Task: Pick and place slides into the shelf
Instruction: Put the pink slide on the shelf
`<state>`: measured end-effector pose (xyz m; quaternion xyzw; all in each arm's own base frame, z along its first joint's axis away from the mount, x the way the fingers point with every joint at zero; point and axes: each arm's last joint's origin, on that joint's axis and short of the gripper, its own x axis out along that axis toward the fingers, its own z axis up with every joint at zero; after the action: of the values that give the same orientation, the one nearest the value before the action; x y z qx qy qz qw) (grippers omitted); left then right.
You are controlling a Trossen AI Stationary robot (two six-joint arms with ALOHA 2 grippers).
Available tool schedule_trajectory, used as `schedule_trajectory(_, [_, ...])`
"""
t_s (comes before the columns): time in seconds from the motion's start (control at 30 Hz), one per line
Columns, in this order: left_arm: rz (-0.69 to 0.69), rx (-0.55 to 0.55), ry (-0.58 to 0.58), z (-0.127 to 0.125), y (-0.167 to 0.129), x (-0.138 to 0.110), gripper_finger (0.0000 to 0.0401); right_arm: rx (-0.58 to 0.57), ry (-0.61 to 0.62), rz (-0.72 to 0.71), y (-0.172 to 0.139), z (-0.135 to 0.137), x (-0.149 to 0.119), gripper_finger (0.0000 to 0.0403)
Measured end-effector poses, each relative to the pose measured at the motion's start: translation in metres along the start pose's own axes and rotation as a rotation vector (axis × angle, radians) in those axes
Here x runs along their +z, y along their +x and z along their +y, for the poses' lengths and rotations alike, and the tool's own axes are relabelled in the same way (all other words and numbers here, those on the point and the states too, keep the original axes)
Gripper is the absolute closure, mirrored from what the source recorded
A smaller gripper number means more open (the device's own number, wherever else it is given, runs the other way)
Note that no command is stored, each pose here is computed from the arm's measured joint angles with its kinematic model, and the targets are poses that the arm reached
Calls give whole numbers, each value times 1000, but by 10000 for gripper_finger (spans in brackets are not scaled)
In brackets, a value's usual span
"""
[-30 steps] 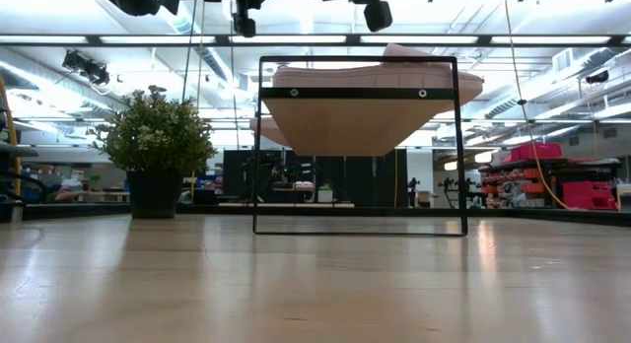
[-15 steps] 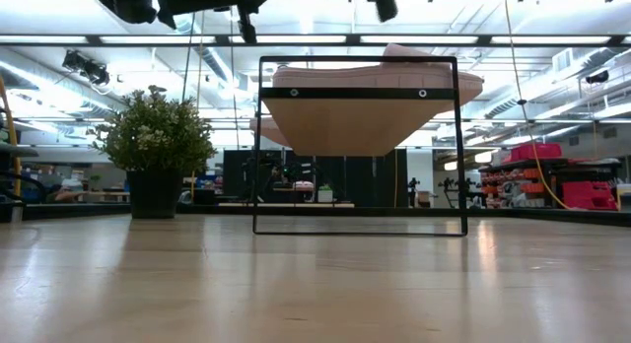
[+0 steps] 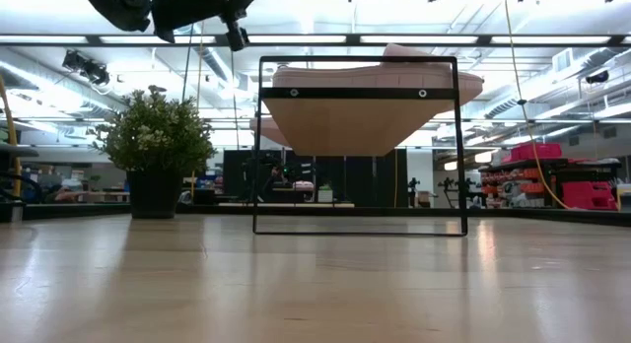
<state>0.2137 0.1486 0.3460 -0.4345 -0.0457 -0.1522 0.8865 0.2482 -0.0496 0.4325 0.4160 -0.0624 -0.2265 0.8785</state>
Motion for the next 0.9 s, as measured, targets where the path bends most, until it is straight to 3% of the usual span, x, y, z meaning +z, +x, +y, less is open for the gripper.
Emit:
schedule_trajectory(0.23, [254, -94, -50, -2, 0, -9, 308, 115, -22, 159, -2, -8, 10, 150])
schedule_trajectory(0.47, [291, -88, -90, 0, 6, -17, 315, 207, -86, 290, 10, -21, 17, 149])
schedule_trajectory(0.73, [403, -116, -73, -2, 25, -42, 314, 261, -65, 354, 14, -36, 34, 149])
schedule_trajectory(0.9, [417, -58, -51, 4, 32, -56, 312, 310, -40, 421, 16, -40, 37, 149])
